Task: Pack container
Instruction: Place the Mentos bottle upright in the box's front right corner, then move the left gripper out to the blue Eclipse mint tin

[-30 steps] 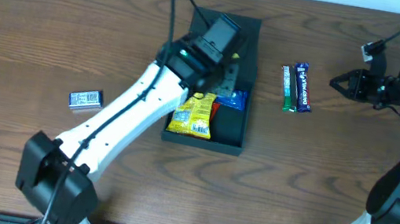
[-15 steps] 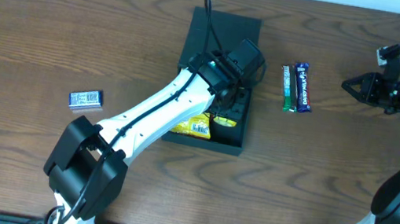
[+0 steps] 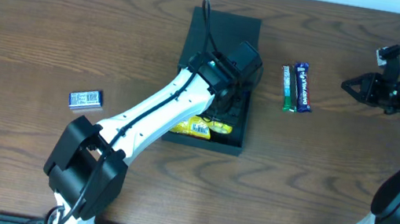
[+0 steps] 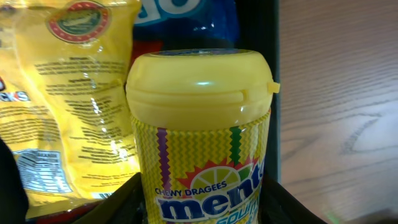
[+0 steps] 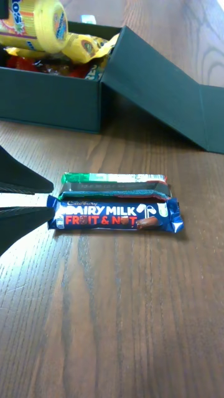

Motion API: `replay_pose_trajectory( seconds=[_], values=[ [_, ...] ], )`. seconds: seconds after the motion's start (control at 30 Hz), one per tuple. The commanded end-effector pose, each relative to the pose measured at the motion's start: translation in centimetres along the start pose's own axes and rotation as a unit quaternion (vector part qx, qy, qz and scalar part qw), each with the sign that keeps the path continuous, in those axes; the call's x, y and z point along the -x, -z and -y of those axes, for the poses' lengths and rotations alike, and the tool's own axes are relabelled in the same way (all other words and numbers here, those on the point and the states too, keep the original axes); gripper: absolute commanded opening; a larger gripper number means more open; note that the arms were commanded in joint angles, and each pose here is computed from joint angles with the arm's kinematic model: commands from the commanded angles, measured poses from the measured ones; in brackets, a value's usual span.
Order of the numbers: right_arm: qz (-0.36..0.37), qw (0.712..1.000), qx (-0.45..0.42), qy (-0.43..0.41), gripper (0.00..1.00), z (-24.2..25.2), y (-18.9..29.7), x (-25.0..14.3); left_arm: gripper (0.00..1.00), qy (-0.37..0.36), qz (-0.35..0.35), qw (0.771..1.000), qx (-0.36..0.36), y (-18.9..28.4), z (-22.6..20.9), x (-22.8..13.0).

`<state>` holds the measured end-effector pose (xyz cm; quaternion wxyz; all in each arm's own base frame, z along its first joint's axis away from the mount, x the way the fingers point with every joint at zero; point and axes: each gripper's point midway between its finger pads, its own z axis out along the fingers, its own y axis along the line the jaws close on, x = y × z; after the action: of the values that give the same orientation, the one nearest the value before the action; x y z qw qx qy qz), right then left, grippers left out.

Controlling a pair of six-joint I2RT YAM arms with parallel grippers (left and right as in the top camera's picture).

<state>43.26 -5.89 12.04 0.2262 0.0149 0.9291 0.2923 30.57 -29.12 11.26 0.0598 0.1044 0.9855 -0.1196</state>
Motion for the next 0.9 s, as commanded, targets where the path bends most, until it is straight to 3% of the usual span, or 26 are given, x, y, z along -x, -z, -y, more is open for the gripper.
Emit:
replay_pose_trajectory(
  seconds=[0.0, 0.03, 0.07, 0.1, 0.2, 0.37, 0.57, 0.73, 0.87],
  values=[
    [0.014, 1.000, 0.003, -0.001, 0.09, -0.6, 1.1, 0.5, 0.48, 0.002, 0.004, 1.000, -0.014, 0.5, 0.7, 0.3],
    [0.014, 1.000, 0.003, -0.002, 0.09, -0.6, 1.1, 0.5, 0.72, 0.002, 0.002, 1.000, -0.012, 0.5, 0.6, 0.2],
    [0.014, 1.000, 0.003, -0.003, 0.09, -0.6, 1.1, 0.5, 0.86, 0.002, 0.003, 1.000, -0.012, 0.5, 0.6, 0.2],
    [0.013, 1.000, 0.003, -0.007, 0.09, -0.6, 1.0, 0.5, 0.91, 0.002, 0.003, 1.000, -0.011, 0.5, 0.6, 0.3],
    [0.012, 1.000, 0.003, -0.008, 0.09, -0.6, 1.0, 0.4, 0.92, 0.004, 0.008, 1.000, -0.002, 0.6, 0.1, 0.5],
    [0.012, 1.000, 0.004, -0.012, 0.09, -0.6, 1.0, 0.4, 0.85, 0.010, 0.032, 0.999, 0.012, 1.4, -0.7, 1.7],
    [0.013, 1.000, 0.003, -0.011, 0.09, -0.6, 1.0, 0.5, 0.77, 0.037, 0.099, 0.991, 0.086, 6.7, -4.1, 5.1],
    [0.014, 1.000, 0.003, -0.010, 0.09, -0.6, 1.0, 0.5, 0.78, 0.103, 0.141, 0.961, 0.216, 12.7, -12.7, 6.2],
    [0.011, 1.000, 0.004, -0.012, 0.09, -0.6, 1.0, 0.4, 0.77, 0.200, 0.099, 0.940, 0.260, 14.3, -19.3, 3.9]
  ],
)
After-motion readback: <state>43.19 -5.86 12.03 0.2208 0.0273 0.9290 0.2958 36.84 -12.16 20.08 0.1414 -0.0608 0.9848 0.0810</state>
